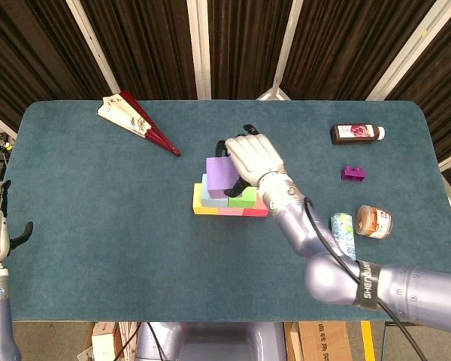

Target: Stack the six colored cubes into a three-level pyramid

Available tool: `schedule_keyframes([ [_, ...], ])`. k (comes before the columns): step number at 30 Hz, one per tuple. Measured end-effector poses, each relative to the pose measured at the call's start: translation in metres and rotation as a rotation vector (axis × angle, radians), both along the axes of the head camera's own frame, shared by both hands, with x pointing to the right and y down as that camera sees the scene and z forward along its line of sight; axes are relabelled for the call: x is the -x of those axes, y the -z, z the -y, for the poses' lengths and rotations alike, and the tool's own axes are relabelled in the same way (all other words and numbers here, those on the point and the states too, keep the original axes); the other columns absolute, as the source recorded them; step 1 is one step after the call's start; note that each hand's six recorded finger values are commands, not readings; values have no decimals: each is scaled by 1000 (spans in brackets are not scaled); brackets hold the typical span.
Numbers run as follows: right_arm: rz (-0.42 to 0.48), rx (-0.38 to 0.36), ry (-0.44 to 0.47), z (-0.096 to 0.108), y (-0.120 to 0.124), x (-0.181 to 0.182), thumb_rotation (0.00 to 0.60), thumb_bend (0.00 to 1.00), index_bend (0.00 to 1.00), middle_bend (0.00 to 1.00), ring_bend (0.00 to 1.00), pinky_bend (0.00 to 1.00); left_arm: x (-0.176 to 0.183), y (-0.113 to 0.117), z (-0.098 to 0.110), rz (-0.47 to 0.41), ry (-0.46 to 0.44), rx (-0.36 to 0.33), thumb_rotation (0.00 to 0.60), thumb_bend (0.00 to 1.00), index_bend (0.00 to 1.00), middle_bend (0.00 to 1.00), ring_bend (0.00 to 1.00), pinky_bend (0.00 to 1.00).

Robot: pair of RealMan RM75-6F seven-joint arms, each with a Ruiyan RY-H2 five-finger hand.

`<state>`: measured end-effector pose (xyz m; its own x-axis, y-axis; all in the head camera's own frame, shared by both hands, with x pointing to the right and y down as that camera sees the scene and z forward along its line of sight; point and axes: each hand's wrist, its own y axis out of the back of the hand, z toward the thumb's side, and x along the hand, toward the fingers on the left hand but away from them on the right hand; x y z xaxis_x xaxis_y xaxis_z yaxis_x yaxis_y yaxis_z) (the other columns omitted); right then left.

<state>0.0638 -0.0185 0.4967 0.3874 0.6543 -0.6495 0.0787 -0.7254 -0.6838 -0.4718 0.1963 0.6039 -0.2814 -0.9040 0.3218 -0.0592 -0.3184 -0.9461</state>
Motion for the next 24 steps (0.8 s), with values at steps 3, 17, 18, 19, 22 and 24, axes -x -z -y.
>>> schedule_keyframes([
  [3, 16, 8, 6, -3, -7, 10, 600, 252, 441, 446, 251, 0, 0, -2, 1, -3, -1, 11, 600, 359, 76, 0, 0, 0],
  [17, -32, 5, -31, 3, -43, 14, 600, 251, 441, 445, 251, 0, -11, 2, 8, -67, -59, -50, 600, 359, 75, 0, 0, 0],
  [18, -38, 8, -33, 3, -45, 12, 600, 251, 441, 446, 251, 0, -13, 3, 9, -90, -66, -65, 600, 360, 75, 0, 0, 0],
  [19, -43, 11, -33, 2, -47, 10, 600, 251, 441, 445, 251, 0, -14, 4, 9, -109, -71, -76, 600, 359, 75, 0, 0, 0],
  [22, -63, 23, -38, 2, -56, 4, 600, 251, 441, 445, 251, 0, -17, 9, 10, -175, -89, -119, 600, 359, 74, 0, 0, 0],
  [24, -71, 31, -43, 1, -62, 1, 600, 251, 441, 446, 251, 0, -18, 16, 11, -206, -103, -159, 600, 359, 65, 0, 0, 0],
])
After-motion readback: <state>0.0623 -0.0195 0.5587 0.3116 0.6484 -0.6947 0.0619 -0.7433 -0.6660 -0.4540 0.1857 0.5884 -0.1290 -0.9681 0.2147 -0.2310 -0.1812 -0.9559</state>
